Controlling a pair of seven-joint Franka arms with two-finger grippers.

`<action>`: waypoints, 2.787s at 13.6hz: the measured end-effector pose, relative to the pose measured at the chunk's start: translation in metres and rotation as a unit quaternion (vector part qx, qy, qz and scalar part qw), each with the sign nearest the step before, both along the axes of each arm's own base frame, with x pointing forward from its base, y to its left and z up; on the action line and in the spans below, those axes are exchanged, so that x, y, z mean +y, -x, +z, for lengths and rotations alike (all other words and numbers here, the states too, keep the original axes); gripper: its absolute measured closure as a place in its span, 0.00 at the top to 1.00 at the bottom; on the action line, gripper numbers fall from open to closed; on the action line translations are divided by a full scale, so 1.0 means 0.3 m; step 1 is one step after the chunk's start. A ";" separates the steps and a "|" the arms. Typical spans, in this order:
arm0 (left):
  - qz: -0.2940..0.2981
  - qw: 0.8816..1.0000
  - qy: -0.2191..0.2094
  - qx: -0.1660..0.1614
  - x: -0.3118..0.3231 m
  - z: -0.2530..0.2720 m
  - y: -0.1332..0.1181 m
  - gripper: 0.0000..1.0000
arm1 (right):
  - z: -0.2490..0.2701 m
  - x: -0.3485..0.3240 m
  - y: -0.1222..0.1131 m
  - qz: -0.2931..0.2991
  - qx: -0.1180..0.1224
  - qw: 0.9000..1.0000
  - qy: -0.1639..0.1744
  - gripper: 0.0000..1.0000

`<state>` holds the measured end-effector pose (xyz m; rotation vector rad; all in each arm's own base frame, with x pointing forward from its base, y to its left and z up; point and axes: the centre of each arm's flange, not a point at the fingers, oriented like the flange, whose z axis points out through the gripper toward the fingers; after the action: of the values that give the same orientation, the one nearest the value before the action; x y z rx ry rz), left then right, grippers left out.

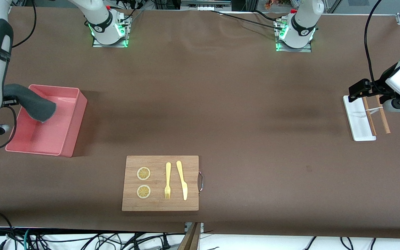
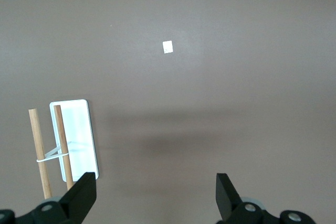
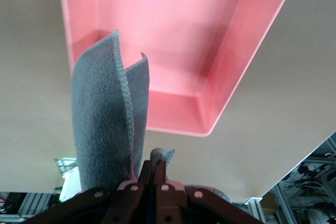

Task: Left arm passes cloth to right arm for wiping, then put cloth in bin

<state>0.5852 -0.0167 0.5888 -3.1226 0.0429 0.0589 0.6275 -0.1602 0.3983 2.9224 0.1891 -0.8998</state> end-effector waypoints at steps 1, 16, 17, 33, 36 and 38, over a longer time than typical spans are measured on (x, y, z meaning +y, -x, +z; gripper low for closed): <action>0.000 1.000 0.000 0.000 0.000 0.000 0.000 1.00 | -0.056 -0.023 -0.009 0.004 0.000 1.000 0.004 0.04; 0.000 1.000 0.000 0.000 0.001 0.000 0.000 1.00 | -0.052 0.017 -0.101 0.024 -0.083 0.996 -0.015 0.99; 0.000 1.000 0.000 0.000 0.001 0.000 0.000 1.00 | 0.015 0.032 -0.099 0.025 -0.090 0.995 -0.019 1.00; 0.001 1.000 0.000 0.000 0.003 -0.001 -0.001 1.00 | 0.597 0.378 0.158 -0.095 -0.145 0.983 -0.055 1.00; 0.001 1.000 0.000 0.000 0.004 0.000 -0.001 1.00 | 0.635 0.317 0.234 -0.108 -0.166 0.979 -0.053 1.00; 0.004 1.000 0.000 0.000 0.008 0.000 -0.001 1.00 | 0.717 0.318 0.277 -0.094 -0.200 0.975 -0.030 1.00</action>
<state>0.5855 -0.0144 0.5887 -3.1225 0.0306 0.0590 0.5443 -0.0647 0.6134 3.1377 -0.0886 -0.3078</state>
